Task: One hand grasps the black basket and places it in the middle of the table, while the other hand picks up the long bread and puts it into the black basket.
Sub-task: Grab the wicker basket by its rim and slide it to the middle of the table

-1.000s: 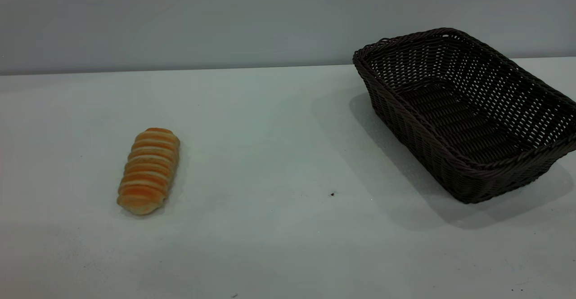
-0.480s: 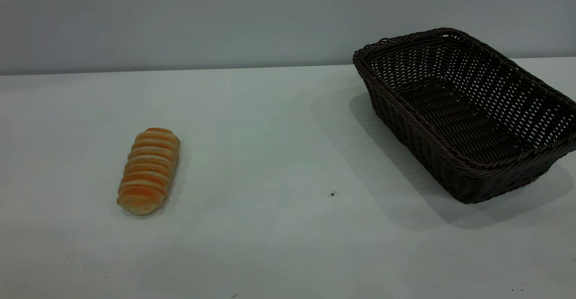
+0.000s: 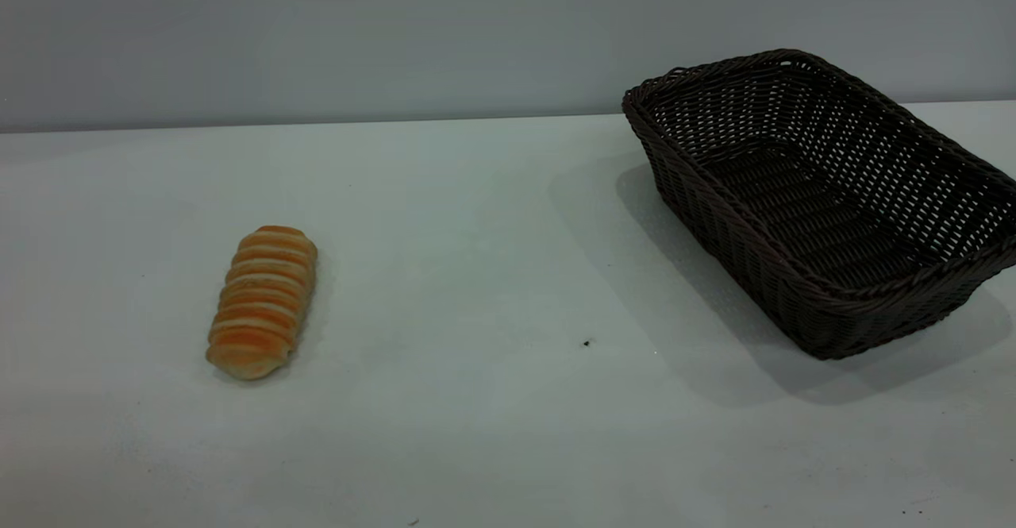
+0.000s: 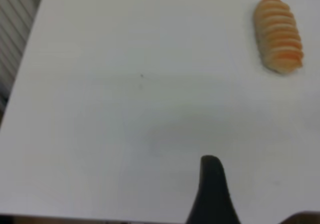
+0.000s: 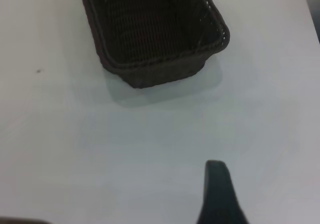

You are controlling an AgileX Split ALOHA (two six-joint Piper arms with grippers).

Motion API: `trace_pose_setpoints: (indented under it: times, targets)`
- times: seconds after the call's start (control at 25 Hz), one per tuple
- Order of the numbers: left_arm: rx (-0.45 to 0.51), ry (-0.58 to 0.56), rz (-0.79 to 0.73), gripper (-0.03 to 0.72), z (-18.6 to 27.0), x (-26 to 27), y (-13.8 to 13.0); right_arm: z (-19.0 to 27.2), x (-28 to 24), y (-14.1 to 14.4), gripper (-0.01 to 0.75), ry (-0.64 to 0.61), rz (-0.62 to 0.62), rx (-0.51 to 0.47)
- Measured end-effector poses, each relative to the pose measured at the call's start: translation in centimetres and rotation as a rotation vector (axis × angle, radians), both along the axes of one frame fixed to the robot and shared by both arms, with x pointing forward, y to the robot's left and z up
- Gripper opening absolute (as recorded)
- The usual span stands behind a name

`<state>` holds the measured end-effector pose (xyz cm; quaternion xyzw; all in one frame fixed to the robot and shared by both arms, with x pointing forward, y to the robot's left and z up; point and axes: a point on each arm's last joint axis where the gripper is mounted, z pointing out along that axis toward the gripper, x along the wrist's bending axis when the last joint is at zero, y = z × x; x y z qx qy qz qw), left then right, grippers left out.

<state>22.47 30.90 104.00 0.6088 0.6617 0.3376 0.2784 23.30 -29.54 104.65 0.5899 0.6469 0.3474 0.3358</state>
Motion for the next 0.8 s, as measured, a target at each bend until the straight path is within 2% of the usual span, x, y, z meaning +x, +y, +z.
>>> trace_pose_setpoints:
  times: [0.2, 0.44, 0.6, 0.8]
  targets:
    - [0.018, 0.036, -0.001, 0.579, 3.3, 3.4, 0.2, 2.0, 3.9, 0.1, 0.559, 0.096, -0.006, 0.014]
    - [0.026, 0.074, -0.023, 0.579, 6.6, 11.6, 0.3, 2.9, 11.4, 0.4, 0.583, 0.212, -0.011, 0.037]
    - [0.027, 0.125, -0.033, 0.579, 6.9, 16.3, 0.4, 1.0, 16.6, 0.6, 0.583, 0.313, -0.022, 0.071]
    - [0.057, 0.138, -0.071, 0.579, 6.3, 20.2, 0.4, -3.9, 22.0, 1.3, 0.583, 0.48, -0.075, 0.206]
